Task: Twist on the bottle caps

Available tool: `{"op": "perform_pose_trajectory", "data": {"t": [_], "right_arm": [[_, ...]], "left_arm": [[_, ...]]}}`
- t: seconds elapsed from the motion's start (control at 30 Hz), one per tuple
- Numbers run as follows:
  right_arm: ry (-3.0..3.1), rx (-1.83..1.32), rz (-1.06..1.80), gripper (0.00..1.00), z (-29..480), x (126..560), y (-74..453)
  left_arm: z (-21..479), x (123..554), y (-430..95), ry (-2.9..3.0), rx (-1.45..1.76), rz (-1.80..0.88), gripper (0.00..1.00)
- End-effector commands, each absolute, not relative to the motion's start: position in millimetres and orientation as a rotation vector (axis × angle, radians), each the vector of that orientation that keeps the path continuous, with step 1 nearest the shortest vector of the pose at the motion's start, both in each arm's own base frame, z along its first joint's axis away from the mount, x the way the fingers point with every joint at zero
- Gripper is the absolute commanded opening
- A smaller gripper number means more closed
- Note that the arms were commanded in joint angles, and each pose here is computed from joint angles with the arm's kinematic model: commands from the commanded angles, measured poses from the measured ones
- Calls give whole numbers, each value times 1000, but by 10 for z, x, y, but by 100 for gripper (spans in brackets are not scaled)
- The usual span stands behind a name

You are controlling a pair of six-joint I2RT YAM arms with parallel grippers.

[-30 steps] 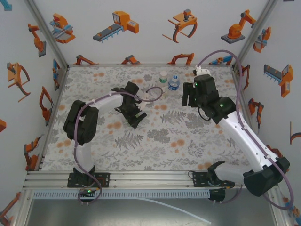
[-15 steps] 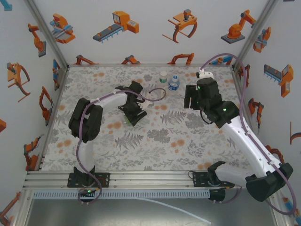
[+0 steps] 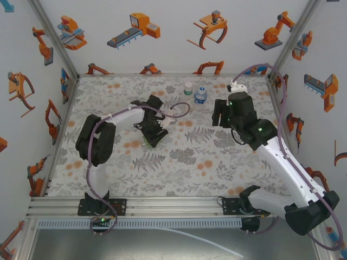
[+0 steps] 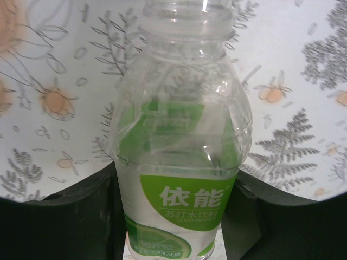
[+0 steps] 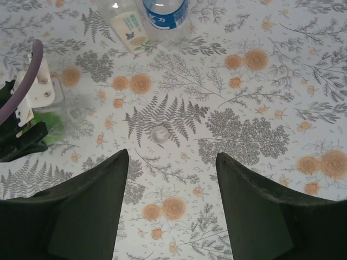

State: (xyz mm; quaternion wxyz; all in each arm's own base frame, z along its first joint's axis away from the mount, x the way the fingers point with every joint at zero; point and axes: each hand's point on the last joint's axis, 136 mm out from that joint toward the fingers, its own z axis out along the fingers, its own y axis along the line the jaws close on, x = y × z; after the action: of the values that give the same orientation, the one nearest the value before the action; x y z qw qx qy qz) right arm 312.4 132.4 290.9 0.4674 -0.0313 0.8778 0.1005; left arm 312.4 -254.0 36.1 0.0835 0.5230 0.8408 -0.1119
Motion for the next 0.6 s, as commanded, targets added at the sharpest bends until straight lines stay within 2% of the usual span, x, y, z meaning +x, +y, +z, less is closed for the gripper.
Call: {"op": "perform_pose_trajectory", "data": {"t": [0.0,0.27,0.57], "right_arm": [[2069,-109,371,59,3078,3117,1465],[1931,-264,637,55,3300,3015,1886],[1603,-497,977,57,3835,2645,2448]], "left_arm": [[740,3075,-2617,2446,1458,-504,40],[1579,3022,-2700,2226,1273,-729,40],[2636,2652,-2735,1883,1158,-988,41]]}}
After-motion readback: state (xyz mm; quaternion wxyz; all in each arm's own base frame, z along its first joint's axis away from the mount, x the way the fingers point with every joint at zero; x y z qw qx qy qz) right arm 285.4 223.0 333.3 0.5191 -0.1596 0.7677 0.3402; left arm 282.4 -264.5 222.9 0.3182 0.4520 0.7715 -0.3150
